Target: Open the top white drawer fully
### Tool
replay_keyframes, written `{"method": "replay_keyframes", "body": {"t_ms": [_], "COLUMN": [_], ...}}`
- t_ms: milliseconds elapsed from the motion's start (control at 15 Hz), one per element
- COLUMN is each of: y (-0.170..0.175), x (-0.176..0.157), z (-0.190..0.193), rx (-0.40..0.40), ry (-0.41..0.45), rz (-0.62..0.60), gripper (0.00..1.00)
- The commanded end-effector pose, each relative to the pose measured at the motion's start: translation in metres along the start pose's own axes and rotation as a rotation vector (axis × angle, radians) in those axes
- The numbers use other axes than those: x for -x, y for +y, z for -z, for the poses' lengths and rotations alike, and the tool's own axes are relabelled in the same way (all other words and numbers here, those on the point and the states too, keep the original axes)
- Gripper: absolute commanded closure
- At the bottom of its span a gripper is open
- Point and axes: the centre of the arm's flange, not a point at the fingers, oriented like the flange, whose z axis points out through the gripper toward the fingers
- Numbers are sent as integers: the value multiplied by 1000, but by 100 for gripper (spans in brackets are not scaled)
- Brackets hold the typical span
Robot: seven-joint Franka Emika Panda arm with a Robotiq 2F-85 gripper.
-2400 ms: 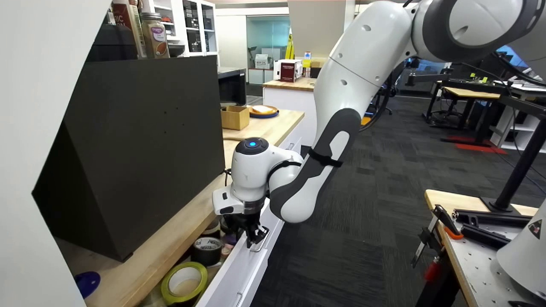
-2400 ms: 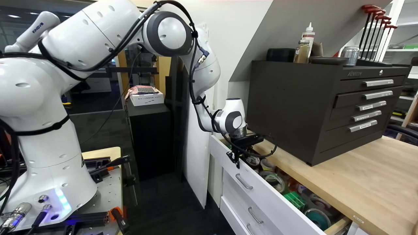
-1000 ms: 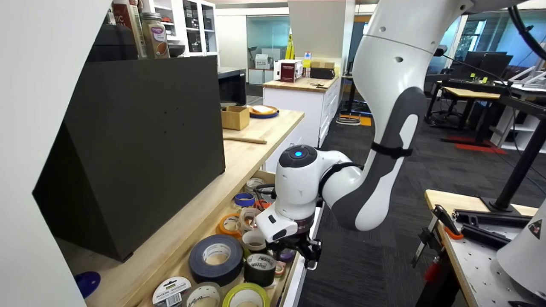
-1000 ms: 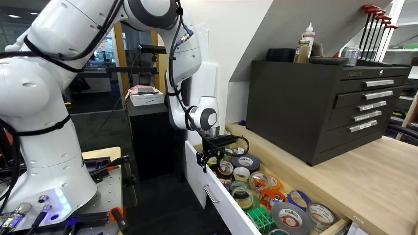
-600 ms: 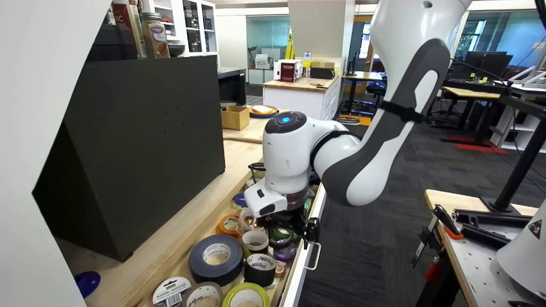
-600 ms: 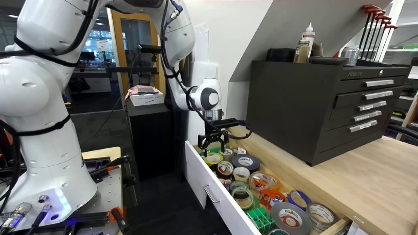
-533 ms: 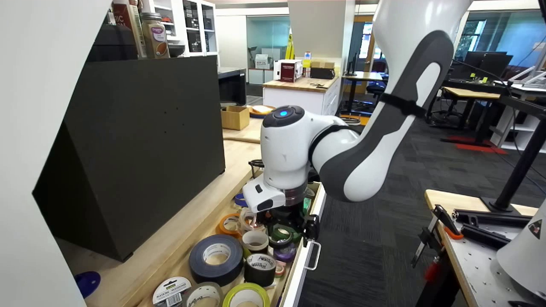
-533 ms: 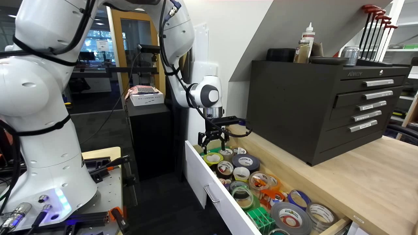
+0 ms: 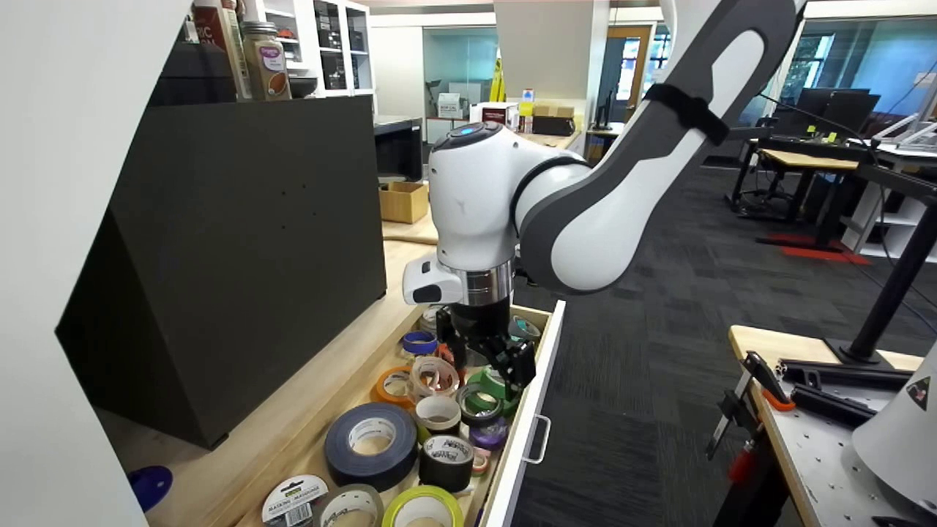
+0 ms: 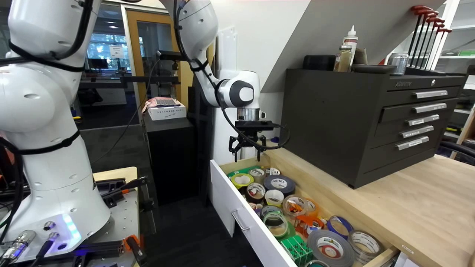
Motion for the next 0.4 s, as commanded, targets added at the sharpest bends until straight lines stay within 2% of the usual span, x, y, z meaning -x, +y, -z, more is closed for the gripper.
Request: {"method": "replay_keyframes", "body": {"t_ms": [0,67,133,333], "y": [3,4,5,6], "x": [5,5,3,5], "z": [12,11,2,2], "rx": [-27,-21,-11,-12], "ry": [-4,-17,3,-1], "rz": [-165,-210,-122,-176], "gripper": [0,0,0,0]}}
